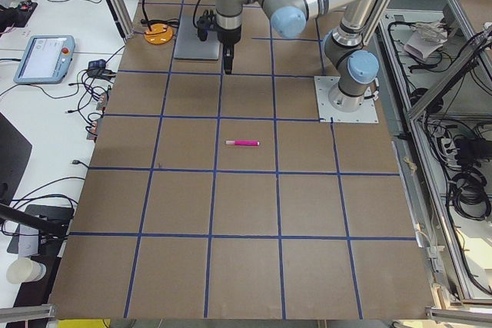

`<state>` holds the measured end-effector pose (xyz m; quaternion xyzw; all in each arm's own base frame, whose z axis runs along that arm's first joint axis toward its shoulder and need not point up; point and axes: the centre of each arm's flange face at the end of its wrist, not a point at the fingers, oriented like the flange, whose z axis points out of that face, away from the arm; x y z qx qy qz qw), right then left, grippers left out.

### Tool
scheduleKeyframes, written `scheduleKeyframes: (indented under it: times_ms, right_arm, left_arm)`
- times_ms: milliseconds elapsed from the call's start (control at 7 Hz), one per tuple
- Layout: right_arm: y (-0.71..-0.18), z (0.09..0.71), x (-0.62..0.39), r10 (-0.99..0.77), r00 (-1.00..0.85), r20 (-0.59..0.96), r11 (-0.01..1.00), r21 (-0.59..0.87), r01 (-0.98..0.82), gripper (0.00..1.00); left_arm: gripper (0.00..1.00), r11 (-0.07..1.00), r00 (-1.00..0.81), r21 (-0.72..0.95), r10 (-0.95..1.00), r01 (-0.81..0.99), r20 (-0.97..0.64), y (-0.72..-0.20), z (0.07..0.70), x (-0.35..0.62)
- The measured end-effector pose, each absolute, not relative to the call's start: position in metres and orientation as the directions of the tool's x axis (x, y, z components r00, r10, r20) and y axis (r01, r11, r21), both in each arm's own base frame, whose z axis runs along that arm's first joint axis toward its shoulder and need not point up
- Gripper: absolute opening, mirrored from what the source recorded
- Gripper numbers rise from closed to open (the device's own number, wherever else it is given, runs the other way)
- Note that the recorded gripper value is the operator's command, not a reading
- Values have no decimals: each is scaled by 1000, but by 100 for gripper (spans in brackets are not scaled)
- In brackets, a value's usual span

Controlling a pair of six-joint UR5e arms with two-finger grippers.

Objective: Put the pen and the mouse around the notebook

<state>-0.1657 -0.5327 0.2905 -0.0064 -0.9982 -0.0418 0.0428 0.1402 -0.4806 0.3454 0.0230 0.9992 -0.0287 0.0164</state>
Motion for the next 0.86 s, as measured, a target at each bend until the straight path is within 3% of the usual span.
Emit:
scheduleKeyframes:
  times_ms: [286, 571, 714, 857]
  right_arm:
    - [-507, 242, -188, 21, -995, 97, 993, 115, 32, 100]
    - [-501, 219, -195, -8, -995, 96, 988, 154, 7, 100]
    - [-501, 212, -197, -17, -996, 90, 986, 166, -1, 100]
    - [-501, 205, -198, -25, -996, 84, 984, 177, -10, 100]
  left_arm:
    - [96, 997, -998, -53, 63, 63, -10, -435, 237, 204]
    - [91, 998, -999, -37, 48, 48, 16, -427, 193, 224]
    - [64, 998, -999, -41, 47, 47, 14, -428, 181, 228]
    - [30, 998, -999, -44, 47, 47, 13, -430, 173, 230]
